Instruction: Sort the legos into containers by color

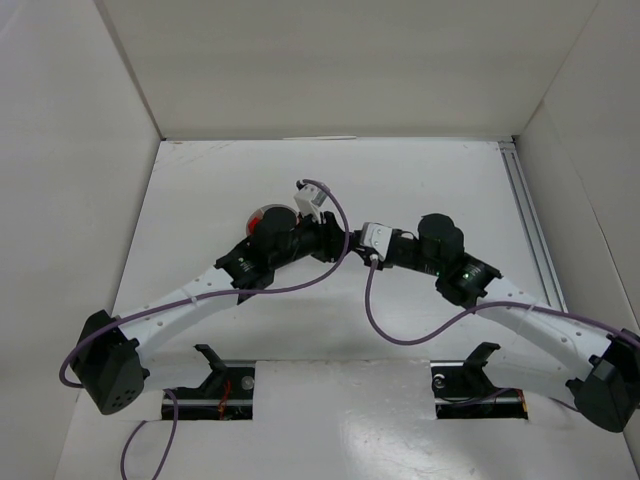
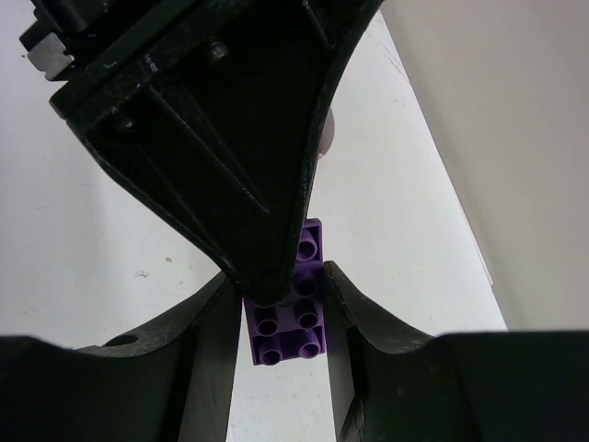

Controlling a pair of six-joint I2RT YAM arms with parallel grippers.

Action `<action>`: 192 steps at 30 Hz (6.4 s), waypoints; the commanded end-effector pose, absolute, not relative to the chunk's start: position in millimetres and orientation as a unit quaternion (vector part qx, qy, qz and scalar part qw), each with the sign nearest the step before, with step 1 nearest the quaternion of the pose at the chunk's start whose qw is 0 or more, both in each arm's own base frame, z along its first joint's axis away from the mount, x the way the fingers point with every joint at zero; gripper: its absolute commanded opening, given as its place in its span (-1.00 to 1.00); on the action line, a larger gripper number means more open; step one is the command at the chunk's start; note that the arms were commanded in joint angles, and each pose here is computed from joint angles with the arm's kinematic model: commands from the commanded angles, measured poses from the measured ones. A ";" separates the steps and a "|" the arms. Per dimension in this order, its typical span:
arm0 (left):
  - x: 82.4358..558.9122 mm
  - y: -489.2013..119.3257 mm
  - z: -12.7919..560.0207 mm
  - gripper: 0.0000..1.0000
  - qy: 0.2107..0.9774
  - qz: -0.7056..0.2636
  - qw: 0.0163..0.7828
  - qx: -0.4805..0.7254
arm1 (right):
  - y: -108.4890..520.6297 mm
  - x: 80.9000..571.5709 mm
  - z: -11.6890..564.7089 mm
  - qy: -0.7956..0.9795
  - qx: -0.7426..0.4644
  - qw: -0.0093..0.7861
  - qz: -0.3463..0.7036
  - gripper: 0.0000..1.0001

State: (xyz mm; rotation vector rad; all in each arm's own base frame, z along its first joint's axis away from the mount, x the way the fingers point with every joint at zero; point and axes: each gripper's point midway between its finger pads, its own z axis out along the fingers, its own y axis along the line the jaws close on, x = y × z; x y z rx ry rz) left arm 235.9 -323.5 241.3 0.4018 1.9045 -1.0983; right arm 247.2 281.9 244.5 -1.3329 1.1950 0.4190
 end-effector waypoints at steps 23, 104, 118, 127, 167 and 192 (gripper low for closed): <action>282.3 -271.6 263.3 -1.00 0.796 -0.342 0.496 0.059 | 306.6 263.7 309.5 0.473 -0.545 0.667 0.186 0.99; 383.7 -166.2 166.3 -0.99 0.921 -0.049 0.383 0.039 | 196.5 308.2 181.4 0.652 -0.516 0.536 0.145 0.99; 387.8 -169.8 159.2 -0.77 0.923 -0.049 0.377 0.049 | 196.8 308.8 177.8 0.655 -0.517 0.532 0.146 0.99; 384.0 -167.8 173.4 -0.22 0.917 -0.056 0.392 0.046 | 198.9 309.2 181.6 0.651 -0.518 0.534 0.150 0.99; 293.3 -102.3 256.3 0.99 0.799 -0.154 0.561 -0.150 | 117.6 398.0 40.2 0.900 -0.276 0.336 0.006 0.03; 296.7 -105.5 253.6 0.99 0.807 -0.150 0.554 -0.142 | 102.3 380.7 20.3 0.918 -0.239 0.315 0.030 -0.13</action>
